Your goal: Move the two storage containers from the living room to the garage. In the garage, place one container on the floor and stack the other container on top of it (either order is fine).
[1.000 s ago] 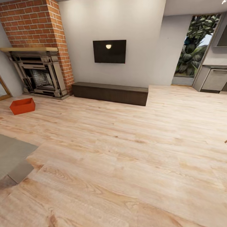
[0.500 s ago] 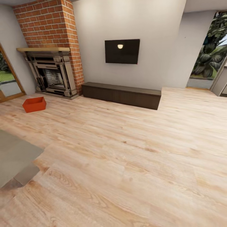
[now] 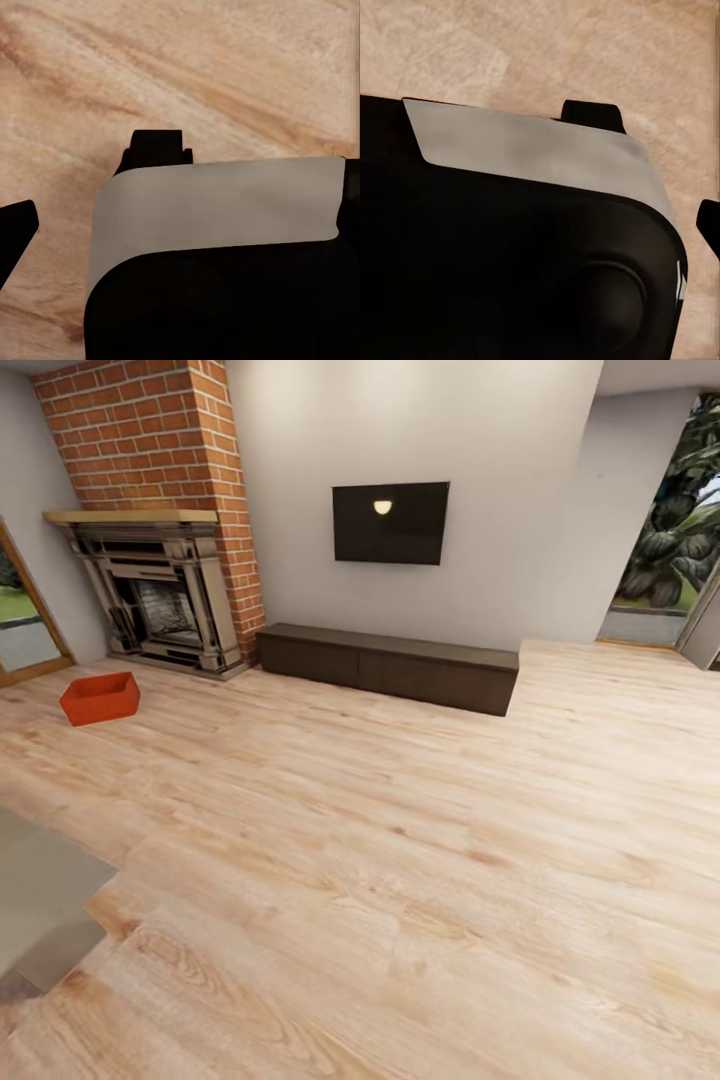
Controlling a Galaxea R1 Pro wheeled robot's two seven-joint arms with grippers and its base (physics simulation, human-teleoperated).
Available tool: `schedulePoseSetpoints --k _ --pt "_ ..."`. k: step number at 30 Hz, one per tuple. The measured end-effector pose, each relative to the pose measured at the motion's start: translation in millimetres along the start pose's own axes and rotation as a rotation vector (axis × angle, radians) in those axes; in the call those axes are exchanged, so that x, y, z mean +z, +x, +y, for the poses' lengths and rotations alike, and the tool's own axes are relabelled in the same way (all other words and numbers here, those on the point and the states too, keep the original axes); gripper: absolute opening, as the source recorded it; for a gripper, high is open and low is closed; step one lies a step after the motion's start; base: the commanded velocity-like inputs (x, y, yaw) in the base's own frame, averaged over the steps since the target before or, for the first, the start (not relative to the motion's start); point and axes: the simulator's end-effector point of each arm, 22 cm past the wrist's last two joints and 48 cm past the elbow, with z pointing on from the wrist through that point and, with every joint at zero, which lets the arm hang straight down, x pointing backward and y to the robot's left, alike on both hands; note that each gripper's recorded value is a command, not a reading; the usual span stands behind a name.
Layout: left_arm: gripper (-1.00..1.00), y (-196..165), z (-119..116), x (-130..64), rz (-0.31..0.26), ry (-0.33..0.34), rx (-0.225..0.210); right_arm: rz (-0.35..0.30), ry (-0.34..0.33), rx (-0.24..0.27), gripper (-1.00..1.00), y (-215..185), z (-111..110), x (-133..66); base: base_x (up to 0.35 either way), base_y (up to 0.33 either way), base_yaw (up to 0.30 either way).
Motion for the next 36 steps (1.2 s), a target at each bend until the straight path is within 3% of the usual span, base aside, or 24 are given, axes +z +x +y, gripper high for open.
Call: schedulePoseSetpoints --k 36 --pt "1.00 0.0 -0.1 0.0 0.000 0.000 0.000 0.002 -0.001 0.000 1.00 0.3 0.2 0.0 0.324 0.000 0.010"
